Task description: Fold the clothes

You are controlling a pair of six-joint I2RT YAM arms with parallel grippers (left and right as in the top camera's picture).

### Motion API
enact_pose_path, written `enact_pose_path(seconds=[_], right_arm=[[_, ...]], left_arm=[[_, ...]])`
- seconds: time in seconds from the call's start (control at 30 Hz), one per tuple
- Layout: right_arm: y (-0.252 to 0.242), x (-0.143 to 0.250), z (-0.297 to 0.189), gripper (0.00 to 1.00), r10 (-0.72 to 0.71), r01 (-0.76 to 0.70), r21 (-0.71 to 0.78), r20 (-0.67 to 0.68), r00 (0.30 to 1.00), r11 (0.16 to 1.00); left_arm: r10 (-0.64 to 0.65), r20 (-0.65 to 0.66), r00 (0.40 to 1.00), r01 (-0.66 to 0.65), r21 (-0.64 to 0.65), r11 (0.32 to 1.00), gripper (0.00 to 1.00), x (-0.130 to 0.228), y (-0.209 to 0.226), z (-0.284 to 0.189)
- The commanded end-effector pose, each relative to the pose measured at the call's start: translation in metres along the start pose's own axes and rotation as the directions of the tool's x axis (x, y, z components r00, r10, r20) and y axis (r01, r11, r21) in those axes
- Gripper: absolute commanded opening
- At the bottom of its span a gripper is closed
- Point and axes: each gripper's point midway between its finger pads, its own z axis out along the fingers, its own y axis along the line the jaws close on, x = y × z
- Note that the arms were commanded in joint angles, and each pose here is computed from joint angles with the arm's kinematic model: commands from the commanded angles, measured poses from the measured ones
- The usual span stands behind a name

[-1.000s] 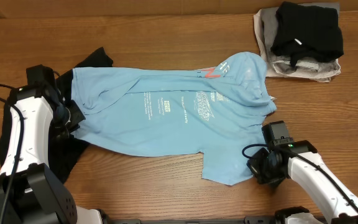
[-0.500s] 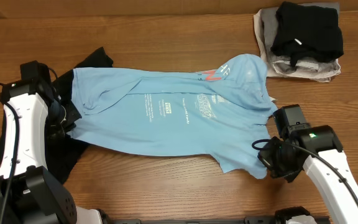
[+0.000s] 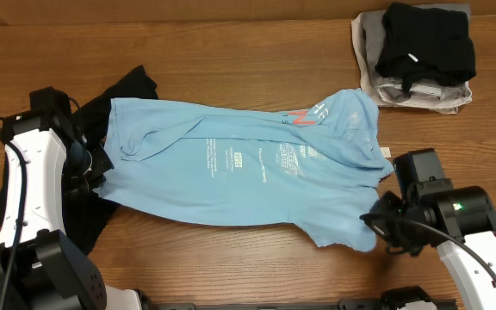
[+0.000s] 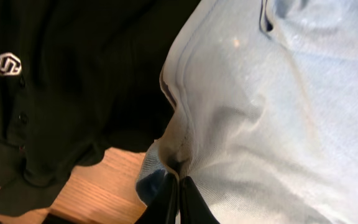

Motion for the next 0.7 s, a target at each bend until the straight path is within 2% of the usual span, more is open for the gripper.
enact_pose_path(seconds=[0.0, 0.33, 0.67], right_arm=[[0.025, -0.014, 0.000, 0.04, -0.087, 0.088, -0.065, 0.023, 0.996, 0.994], [0.078, -0.071, 0.044, 0.04, -0.158, 0.164, -0.099, 0.062, 0.985, 0.982], [0.101, -0.140, 0.041, 0.04, -0.138, 0.166, -0.150, 0.179, 0.974, 0.975]], left_arm=[[0.014, 0.052, 0.999, -0.015, 0.012, 1.000, 0.04, -0.013, -0.002, -0.006], [-0.008, 0.224, 0.975, -0.007, 0.067, 0.998, 0.04, -0.055, -0.022, -0.011], [-0.075, 0.389, 0.918, 0.021, 0.140, 0.990, 0.04, -0.101, -0.038, -0.020]])
